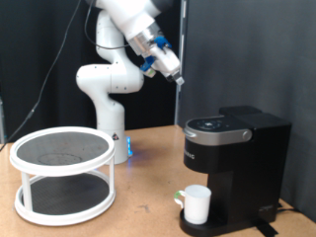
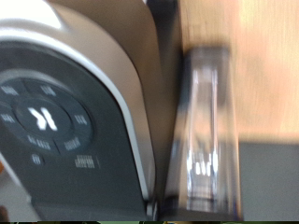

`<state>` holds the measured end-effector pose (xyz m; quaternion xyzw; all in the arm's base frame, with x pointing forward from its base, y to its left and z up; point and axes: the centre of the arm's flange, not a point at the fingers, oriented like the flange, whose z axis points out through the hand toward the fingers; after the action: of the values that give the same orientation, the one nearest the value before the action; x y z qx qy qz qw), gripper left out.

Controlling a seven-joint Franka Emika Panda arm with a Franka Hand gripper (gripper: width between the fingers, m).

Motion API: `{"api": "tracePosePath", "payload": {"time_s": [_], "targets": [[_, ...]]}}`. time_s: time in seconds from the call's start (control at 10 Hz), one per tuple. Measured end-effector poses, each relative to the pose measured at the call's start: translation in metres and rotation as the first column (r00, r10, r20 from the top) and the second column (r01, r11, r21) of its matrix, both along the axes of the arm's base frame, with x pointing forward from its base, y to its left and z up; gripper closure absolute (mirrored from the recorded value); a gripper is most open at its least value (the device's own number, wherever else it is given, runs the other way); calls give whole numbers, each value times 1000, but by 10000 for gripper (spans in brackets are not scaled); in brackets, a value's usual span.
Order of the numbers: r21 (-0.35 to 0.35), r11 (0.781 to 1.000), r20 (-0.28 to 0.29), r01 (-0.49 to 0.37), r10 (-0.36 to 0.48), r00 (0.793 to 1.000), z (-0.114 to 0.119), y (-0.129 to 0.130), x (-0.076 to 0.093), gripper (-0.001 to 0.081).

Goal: Make a cup of coffee with the keurig machine

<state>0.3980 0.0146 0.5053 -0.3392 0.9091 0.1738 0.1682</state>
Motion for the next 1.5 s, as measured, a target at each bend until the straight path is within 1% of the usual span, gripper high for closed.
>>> {"api": "tracePosePath", "payload": {"time_s": [0.1,0.2,0.3,0.4,0.5,0.6,0.7,0.8,0.9,1.1,1.2,1.3,1.5], "targets": [[-59,998,13,-30,31,999,7,5,10,72],[-77,996,5,-45,46,999,6,3,21,72],[-71,997,5,-43,43,999,6,4,20,72],[-90,995,3,-52,52,999,6,5,20,72],[-145,986,0,-80,80,997,8,10,22,72],[-221,969,-4,-108,109,994,15,20,26,72],[-270,955,-18,-124,124,992,24,33,31,72],[-287,949,-31,-133,129,991,34,42,38,72],[-283,948,-48,-143,135,990,43,48,45,72],[-241,952,-125,-188,161,979,54,54,62,72],[-219,954,-165,-205,171,971,54,54,73,72],[-212,953,-189,-216,177,966,52,54,85,72],[-222,947,-206,-233,188,960,46,56,107,72]]}}
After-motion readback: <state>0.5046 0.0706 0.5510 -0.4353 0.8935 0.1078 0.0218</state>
